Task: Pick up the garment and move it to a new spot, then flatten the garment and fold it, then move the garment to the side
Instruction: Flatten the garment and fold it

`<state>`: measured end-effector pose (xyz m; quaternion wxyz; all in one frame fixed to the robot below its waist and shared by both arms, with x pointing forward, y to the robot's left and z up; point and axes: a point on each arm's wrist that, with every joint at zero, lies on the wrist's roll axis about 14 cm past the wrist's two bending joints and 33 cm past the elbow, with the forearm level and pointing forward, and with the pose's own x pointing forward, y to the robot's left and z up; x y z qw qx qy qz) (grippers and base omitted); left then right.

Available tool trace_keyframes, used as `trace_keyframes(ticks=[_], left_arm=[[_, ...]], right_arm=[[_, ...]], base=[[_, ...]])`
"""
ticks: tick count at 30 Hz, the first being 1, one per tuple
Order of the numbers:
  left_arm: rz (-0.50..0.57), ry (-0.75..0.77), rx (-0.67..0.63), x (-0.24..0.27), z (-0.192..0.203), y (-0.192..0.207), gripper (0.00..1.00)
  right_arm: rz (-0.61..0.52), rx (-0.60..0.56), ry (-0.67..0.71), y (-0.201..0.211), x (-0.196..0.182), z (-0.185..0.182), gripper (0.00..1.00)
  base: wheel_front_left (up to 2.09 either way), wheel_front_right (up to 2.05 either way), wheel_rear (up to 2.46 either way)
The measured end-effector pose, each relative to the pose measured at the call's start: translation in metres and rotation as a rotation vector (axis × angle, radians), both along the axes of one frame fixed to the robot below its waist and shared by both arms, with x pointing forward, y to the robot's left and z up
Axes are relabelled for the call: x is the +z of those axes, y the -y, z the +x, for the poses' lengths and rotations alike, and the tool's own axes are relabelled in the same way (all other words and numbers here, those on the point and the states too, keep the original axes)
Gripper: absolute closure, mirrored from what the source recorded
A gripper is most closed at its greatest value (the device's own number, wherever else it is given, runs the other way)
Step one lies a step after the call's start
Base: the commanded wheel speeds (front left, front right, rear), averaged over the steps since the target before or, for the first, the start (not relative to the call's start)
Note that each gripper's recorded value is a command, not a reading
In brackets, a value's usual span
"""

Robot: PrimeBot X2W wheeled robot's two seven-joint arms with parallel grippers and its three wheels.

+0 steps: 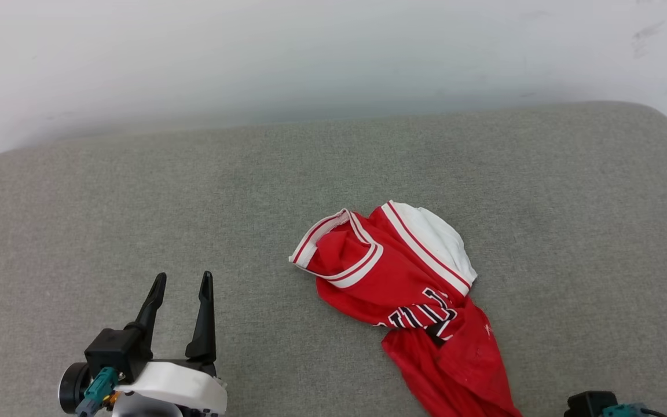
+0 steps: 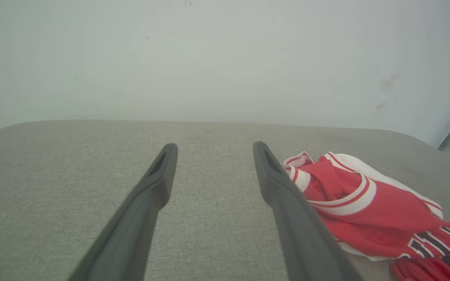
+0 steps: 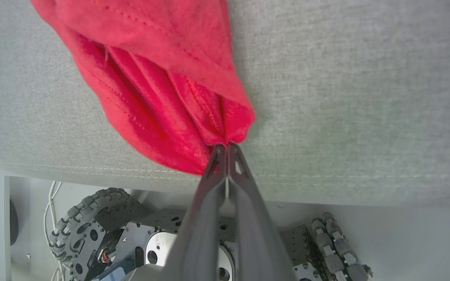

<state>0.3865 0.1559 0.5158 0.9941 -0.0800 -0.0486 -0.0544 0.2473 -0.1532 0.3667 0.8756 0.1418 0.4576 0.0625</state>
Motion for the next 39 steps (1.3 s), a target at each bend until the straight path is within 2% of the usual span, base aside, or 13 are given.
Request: trace_keyframes(ticks=[1,2,5,9,12,14,17,20,25,32,39], left_arm=[[0.001,0.0,0.001,0.0,-0.001,0.0,0.0],[0.001,0.0,0.002,0.0,-0.002,0.0,0.0],[0.003,-0.006,-0.001,-0.001,-0.005,0.0,0.0],[0.002,-0.004,0.0,0.001,-0.009,0.001,0.0],[-0.002,-0.004,0.005,0.001,-0.012,0.0,0.0],[-0.006,0.001,0.014,0.003,-0.012,-0.001,0.0],[-0.009,0.002,0.016,0.004,-0.011,-0.002,0.0],[-0.009,-0.005,0.018,0.001,-0.009,-0.002,0.0],[-0.011,0.0,0.019,0.002,0.002,-0.004,0.0],[-0.017,-0.006,0.051,-0.002,0.013,-0.015,0.0],[-0.021,-0.035,0.083,-0.014,0.022,-0.027,0.0]], right_arm=[[0.0,-0.002,0.023,-0.001,0.003,0.001,0.29],[0.002,-0.008,0.06,-0.001,0.009,0.005,0.0],[0.001,-0.04,0.2,0.002,0.03,0.021,0.0],[-0.009,-0.092,0.488,0.01,0.079,0.056,0.0],[-0.027,-0.132,0.653,0.019,0.108,0.072,0.0],[-0.046,-0.155,0.709,0.028,0.118,0.085,0.0],[-0.067,-0.172,0.715,0.036,0.119,0.098,0.0],[-0.081,-0.165,0.683,0.047,0.115,0.123,0.0],[-0.087,-0.07,0.505,0.048,0.091,0.163,0.0],[-0.111,0.18,0.278,0.005,0.066,0.205,0.0],[-0.146,0.333,0.128,-0.026,0.033,0.226,0.0]], base=[[0.0,0.0,0.0],[0.0,0.0,0.0],[0.0,0.0,0.0],[0.0,0.0,0.0],[0.0,0.0,0.0],[0.0,0.0,0.0],[0.0,0.0,0.0],[0.0,0.0,0.0],[0.0,0.0,0.0],[0.0,0.0,0.0],[0.0,0.0,0.0]])
